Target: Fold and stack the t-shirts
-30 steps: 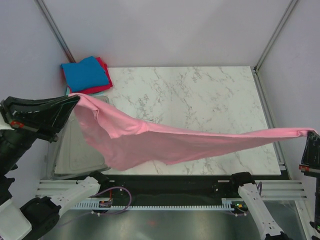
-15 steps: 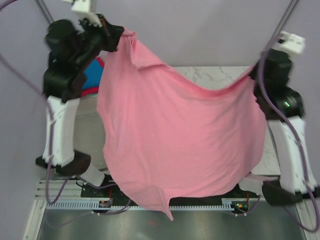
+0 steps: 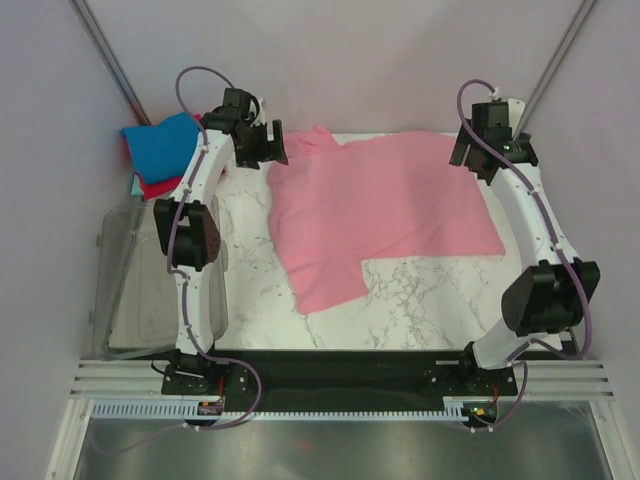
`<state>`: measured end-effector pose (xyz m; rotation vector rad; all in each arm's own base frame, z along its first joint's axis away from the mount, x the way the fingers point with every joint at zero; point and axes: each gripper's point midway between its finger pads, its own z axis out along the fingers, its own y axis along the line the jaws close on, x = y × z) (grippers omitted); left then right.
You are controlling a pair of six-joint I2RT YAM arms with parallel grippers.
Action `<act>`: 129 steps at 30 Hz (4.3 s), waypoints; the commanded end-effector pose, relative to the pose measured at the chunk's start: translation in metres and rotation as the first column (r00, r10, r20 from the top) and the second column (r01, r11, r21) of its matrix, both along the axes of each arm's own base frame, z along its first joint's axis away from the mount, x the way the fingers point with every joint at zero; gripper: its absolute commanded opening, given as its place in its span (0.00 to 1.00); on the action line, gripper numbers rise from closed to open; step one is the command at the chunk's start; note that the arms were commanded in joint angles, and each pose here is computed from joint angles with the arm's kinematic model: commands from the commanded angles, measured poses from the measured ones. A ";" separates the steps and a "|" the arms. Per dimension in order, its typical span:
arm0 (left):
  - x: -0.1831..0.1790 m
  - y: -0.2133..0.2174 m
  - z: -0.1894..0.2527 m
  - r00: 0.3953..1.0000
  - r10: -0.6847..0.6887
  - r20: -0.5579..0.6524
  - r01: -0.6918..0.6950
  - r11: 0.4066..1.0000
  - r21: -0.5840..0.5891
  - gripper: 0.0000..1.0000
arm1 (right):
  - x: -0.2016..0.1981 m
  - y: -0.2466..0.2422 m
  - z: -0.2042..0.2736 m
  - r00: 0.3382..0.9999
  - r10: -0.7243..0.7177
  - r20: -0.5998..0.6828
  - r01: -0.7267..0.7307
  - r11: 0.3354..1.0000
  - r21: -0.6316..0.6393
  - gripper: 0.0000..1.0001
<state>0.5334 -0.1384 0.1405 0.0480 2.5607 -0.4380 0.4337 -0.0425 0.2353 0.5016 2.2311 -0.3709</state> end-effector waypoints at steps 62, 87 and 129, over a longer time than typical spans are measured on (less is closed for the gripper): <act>-0.299 -0.047 -0.063 0.995 0.039 -0.090 -0.058 0.975 -0.215 0.02 | -0.125 -0.038 -0.192 0.979 -0.192 -0.069 0.200 0.837 0.509 0.89; -0.308 -0.058 -0.054 0.998 -0.058 -0.023 0.049 0.954 -0.297 0.02 | -0.096 -0.083 -0.231 0.942 -0.331 -0.047 0.285 0.721 0.632 0.33; -0.301 -0.047 0.070 0.984 -0.125 0.129 0.151 0.964 -0.217 0.02 | -0.154 -0.073 -0.092 0.899 -0.408 0.159 0.203 0.711 0.674 0.00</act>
